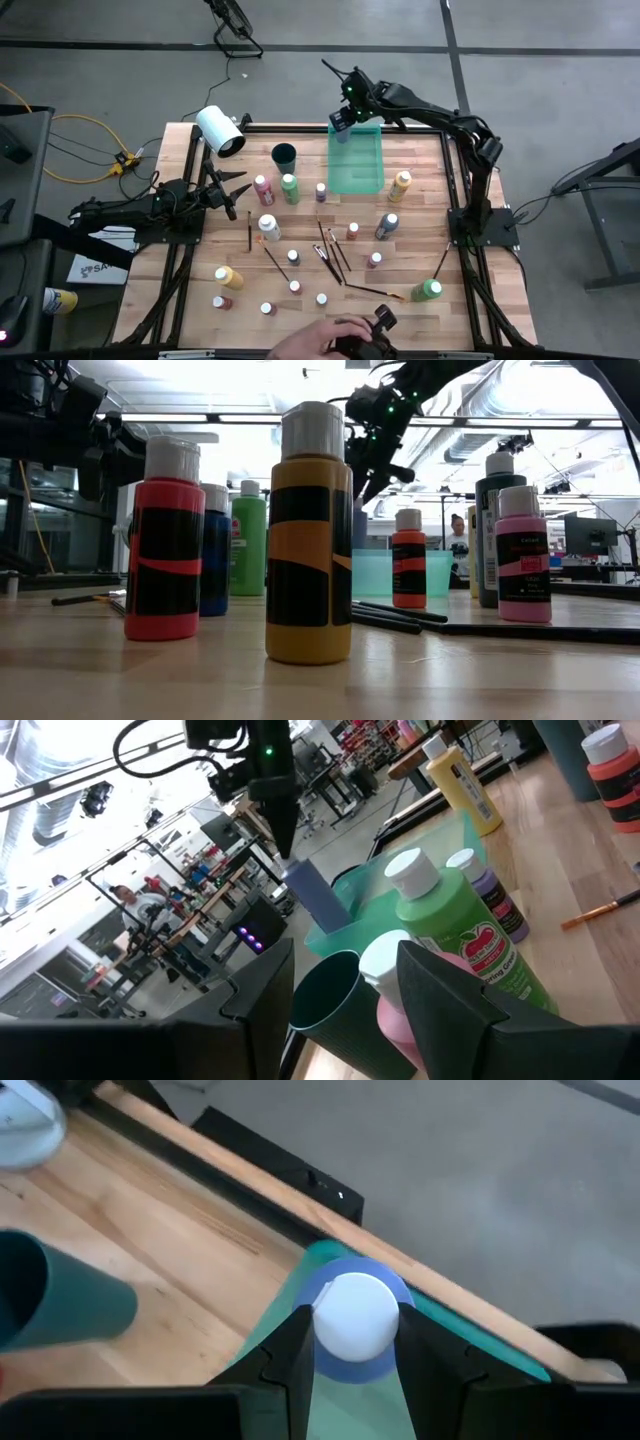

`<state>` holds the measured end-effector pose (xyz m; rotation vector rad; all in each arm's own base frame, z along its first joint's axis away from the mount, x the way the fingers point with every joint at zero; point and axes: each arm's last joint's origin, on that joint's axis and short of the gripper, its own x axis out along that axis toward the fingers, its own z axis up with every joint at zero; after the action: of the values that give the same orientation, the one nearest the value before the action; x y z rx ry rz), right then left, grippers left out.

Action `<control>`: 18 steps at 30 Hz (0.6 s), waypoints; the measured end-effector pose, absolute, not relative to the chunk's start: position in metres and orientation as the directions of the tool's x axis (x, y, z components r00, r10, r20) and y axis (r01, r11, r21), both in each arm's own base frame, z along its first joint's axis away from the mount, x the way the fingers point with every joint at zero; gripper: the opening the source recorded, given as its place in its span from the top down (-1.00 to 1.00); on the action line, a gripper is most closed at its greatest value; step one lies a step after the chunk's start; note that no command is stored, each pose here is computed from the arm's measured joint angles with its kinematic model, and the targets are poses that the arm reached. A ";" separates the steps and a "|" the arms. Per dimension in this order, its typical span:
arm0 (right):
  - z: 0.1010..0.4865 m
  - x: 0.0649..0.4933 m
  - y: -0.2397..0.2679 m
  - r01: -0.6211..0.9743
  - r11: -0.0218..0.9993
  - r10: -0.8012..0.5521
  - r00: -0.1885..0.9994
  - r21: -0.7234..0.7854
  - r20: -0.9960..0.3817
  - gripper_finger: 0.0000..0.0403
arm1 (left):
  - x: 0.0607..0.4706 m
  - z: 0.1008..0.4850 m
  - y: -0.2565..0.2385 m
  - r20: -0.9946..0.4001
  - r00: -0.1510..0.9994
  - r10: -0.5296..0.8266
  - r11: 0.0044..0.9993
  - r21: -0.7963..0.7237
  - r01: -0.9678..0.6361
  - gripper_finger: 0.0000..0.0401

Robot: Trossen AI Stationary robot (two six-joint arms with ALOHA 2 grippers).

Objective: Pick & Place Paint Supplies
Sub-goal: Put the blue big paint bottle into the green bin

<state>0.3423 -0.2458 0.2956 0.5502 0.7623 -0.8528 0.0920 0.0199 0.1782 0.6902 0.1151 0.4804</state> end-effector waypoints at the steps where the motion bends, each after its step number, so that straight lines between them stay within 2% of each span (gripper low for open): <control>1: 0.296 0.344 -0.246 0.824 0.550 -0.460 0.437 0.138 -0.773 0.46 | 0.092 0.178 0.020 0.054 0.885 0.462 0.667 0.636 -0.387 0.14; 18: 0.282 0.351 -0.251 0.834 0.532 -0.460 0.430 0.147 -0.777 0.46 | 0.092 0.178 0.020 0.054 0.885 0.462 0.667 0.636 -0.387 0.14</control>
<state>0.3511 -0.2509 0.2824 0.5729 0.7502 -0.8638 0.0920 0.0199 0.1782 0.6901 0.1153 0.4804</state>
